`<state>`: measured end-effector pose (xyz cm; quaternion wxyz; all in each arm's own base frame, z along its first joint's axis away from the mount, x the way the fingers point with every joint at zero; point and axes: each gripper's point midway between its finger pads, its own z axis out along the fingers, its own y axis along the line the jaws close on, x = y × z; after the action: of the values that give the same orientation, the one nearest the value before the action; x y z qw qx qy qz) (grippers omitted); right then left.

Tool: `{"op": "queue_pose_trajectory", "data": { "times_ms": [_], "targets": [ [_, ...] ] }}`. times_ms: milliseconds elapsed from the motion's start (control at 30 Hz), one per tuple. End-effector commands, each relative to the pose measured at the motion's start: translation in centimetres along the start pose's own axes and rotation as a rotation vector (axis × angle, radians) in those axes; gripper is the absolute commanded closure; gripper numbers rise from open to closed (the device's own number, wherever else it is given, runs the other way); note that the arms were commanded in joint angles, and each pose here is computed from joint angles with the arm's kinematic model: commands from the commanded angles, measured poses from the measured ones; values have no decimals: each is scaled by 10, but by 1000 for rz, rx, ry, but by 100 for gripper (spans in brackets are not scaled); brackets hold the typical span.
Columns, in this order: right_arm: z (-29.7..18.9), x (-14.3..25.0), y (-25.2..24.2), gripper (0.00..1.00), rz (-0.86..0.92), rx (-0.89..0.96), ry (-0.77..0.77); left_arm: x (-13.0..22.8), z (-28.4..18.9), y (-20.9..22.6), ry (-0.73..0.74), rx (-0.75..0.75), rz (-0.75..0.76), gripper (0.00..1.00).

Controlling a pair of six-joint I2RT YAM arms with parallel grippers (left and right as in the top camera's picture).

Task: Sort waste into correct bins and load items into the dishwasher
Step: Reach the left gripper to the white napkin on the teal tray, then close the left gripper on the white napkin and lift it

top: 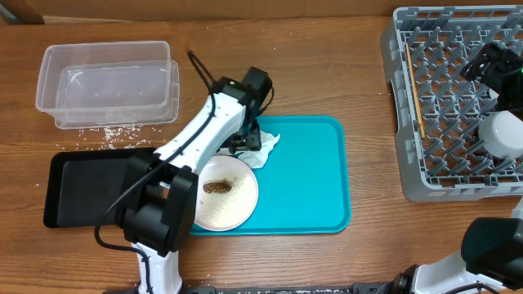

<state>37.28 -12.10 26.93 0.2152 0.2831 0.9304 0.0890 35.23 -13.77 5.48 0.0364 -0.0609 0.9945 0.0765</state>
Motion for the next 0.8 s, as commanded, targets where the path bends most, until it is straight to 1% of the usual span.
{"op": "queue_pose_trajectory", "data": {
  "times_ms": [0,167,267,367,533,600,767],
  "targets": [
    [-4,-3,1,0,-1,-1,-19,-13,3,8,-17,-8,-175,28],
    [-4,-3,1,0,-1,-1,-19,-19,6,-2,-33,42,-208,32],
    [-4,-3,1,0,-1,-1,-19,-21,10,-14,-28,103,-249,39],
    [-4,-3,1,0,-1,-1,-19,-19,14,-20,-17,136,-259,42],
    [-4,-3,2,0,-1,-2,-19,-12,20,-17,3,119,-256,45],
    [-4,-3,1,0,-1,-1,-19,-11,20,-15,6,113,-255,48],
    [-4,-3,2,0,-1,-2,-19,-3,20,-8,31,83,-250,49]
  ]
}}
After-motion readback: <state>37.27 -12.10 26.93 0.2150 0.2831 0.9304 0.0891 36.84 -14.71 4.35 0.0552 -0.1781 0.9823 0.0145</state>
